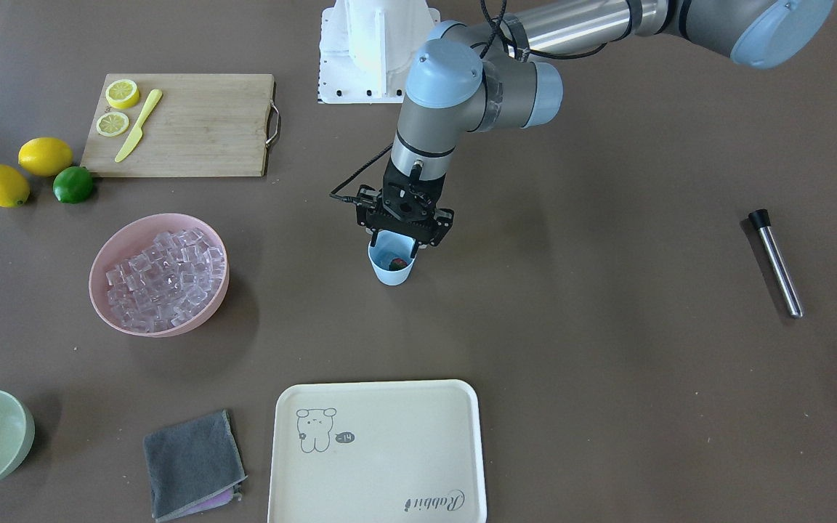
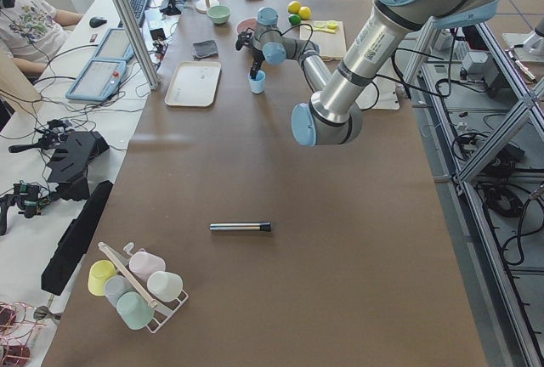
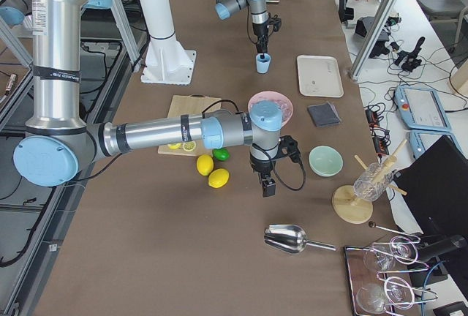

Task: Mash ice and strawberries in cup
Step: 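Lower the strawberry into the light-blue cup, open the left gripper, withdraw, then grasp the silver muddler near the table edge with the left gripper, lift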

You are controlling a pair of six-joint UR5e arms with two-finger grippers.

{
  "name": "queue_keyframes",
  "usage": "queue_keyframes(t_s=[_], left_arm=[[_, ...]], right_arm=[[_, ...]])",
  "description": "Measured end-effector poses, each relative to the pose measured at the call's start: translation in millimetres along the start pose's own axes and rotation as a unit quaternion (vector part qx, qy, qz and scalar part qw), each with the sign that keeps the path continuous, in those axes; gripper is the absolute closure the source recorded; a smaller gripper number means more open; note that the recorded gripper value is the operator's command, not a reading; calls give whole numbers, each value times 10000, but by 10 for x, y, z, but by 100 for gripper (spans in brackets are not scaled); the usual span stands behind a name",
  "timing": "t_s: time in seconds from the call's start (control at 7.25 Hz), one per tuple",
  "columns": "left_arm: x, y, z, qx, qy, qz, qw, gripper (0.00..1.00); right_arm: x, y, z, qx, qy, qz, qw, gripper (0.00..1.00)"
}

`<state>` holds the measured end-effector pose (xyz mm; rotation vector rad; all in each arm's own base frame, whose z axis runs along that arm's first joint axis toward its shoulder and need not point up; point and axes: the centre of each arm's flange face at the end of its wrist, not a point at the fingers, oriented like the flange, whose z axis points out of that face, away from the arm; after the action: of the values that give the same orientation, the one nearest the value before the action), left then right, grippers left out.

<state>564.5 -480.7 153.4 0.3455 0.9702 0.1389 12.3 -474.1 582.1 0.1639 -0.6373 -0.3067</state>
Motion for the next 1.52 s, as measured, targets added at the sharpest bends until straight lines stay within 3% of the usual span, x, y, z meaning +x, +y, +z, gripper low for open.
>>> queue_keyframes(t_s=[0.14, 0.41, 1.1, 1.52], left_arm=[[-66, -70, -105, 48, 42, -29, 10000, 3], [-952, -269, -451, -32, 38, -9, 10000, 3], [-4235, -807, -1146, -202, -901, -452, 9947, 3], [-5609, -689, -1221, -508, -1304, -611, 9883, 3]], right_arm=[[-6, -22, -5, 7, 0, -9, 10000, 2], [-18, -56, -11, 19, 3, -26, 10000, 2], [-40, -72, -18, 29, 3, -58, 10000, 2], [-52, -81, -22, 34, 8, -77, 10000, 2]])
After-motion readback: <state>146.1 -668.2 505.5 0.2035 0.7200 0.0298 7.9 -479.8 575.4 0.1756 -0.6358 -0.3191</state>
